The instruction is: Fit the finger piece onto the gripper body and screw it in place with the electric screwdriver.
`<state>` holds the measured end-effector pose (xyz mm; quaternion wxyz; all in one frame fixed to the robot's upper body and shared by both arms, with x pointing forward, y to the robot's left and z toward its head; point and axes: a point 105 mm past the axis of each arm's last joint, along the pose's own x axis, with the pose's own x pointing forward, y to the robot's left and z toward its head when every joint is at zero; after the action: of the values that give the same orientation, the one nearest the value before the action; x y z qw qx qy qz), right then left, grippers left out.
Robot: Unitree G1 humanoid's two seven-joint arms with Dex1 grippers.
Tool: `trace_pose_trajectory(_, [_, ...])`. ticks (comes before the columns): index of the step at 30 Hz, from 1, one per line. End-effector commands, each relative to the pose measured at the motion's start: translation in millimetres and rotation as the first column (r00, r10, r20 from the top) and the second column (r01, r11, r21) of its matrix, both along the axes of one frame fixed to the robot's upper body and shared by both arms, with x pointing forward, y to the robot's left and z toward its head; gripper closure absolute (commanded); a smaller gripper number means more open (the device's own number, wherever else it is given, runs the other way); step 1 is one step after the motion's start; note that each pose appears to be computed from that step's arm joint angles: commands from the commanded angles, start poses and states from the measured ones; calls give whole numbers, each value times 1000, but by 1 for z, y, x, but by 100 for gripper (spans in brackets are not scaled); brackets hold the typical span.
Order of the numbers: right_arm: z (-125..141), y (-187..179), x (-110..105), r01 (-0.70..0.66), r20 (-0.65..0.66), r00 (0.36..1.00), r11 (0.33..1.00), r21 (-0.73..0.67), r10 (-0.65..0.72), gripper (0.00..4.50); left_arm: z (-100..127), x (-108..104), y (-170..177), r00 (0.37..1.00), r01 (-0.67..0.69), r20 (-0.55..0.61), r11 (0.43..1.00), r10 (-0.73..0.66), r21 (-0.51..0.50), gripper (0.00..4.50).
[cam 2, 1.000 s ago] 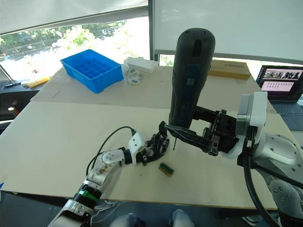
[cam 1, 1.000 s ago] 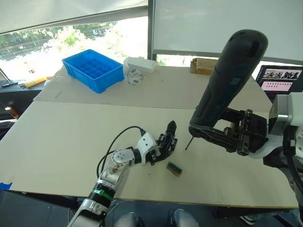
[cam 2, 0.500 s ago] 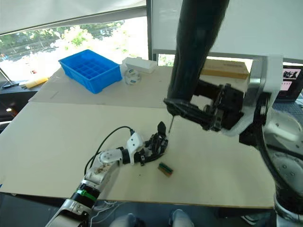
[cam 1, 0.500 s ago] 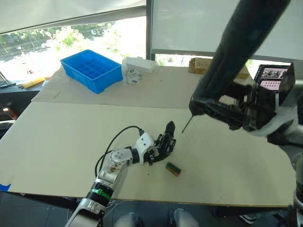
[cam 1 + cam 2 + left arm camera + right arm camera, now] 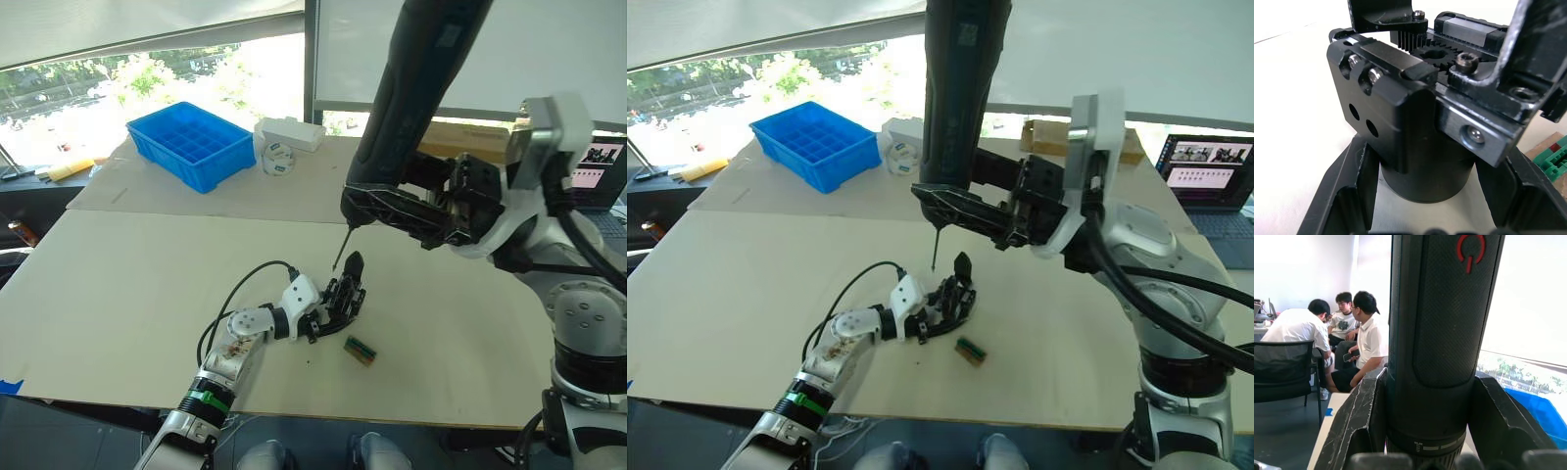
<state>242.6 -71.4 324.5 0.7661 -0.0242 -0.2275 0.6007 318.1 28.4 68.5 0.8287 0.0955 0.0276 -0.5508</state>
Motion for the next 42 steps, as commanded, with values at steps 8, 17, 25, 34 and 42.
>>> trace_pose_trajectory(8, [-8,8,-1,-1,23,1000,1000,-16,1,260,-19,-8,1,997,25,-79,999,-22,31,219])
trace_pose_trajectory(17, [-21,11,6,35,-3,999,999,-41,-35,260,-22,-9,1,996,29,-85,999,-26,40,219])
trace_pose_trajectory(25, [-34,13,10,41,-10,999,997,-72,-42,260,-23,-10,1,996,26,-91,999,-23,34,219])
trace_pose_trajectory(34, [-38,15,12,45,-12,999,996,-76,-46,260,-24,-10,1,995,30,-97,999,-26,36,219])
trace_pose_trajectory(42, [-42,16,14,54,-19,998,994,-90,-56,260,-24,-11,-1,994,37,-101,999,-33,36,219])
